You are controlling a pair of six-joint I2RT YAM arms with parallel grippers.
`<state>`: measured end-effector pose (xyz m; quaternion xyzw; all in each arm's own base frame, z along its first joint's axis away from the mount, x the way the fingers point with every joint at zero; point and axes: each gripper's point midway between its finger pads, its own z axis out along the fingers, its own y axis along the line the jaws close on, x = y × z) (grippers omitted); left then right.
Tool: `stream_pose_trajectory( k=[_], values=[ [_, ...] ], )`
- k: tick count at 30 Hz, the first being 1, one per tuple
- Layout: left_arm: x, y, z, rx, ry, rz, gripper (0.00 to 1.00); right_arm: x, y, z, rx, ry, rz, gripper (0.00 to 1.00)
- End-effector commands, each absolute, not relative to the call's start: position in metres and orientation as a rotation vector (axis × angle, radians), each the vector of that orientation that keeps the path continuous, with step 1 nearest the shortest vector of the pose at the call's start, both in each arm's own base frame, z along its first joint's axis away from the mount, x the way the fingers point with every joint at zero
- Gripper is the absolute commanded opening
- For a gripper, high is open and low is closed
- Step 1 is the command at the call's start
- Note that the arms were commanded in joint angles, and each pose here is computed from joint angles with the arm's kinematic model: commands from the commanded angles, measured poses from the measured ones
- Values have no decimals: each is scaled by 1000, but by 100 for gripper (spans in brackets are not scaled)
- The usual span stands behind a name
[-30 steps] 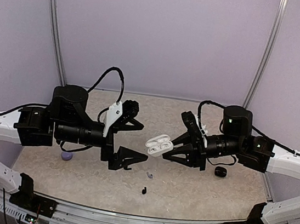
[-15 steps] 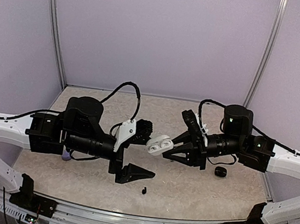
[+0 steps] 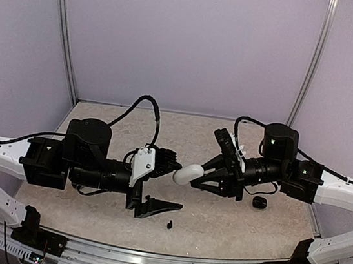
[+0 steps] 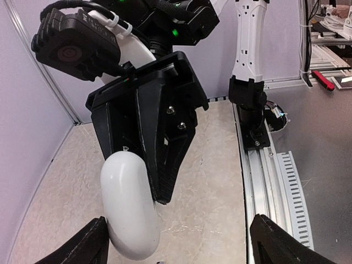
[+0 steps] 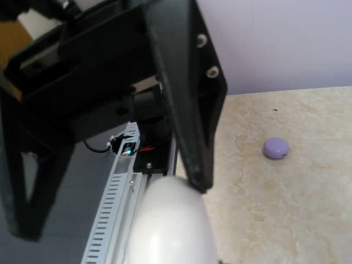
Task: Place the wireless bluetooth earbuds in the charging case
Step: Close the charging case with the earbuds inside, then place the charging case with the earbuds at the center of the board.
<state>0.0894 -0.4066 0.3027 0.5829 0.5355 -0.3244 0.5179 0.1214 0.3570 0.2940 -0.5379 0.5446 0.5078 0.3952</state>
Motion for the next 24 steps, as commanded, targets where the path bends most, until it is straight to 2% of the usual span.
stream_pose_trajectory(
  k=[1, 7, 9, 11, 13, 18, 24],
  values=[
    [89, -415, 301, 1430, 1246, -651, 86, 123, 357, 312, -1315, 1354, 1310, 0],
    [93, -420, 284, 1460, 1267, -556, 83, 125, 356, 313, -1291, 1365, 1319, 0],
    [98, -418, 285, 1411, 1276, -553, 87, 131, 355, 310, -1274, 1388, 1306, 0],
    [109, -410, 298, 1309, 1282, -563, 97, 139, 353, 307, -1252, 1418, 1296, 0],
    [124, -398, 309, 1197, 1309, -575, 99, 150, 350, 304, -1213, 1450, 1278, 0],
    [179, -351, 335, 850, 1409, -608, 99, 204, 341, 285, -1059, 1605, 1200, 0],
    [233, -305, 338, 486, 1551, -692, 99, 280, 337, 238, -914, 1816, 1135, 0]
  ],
)
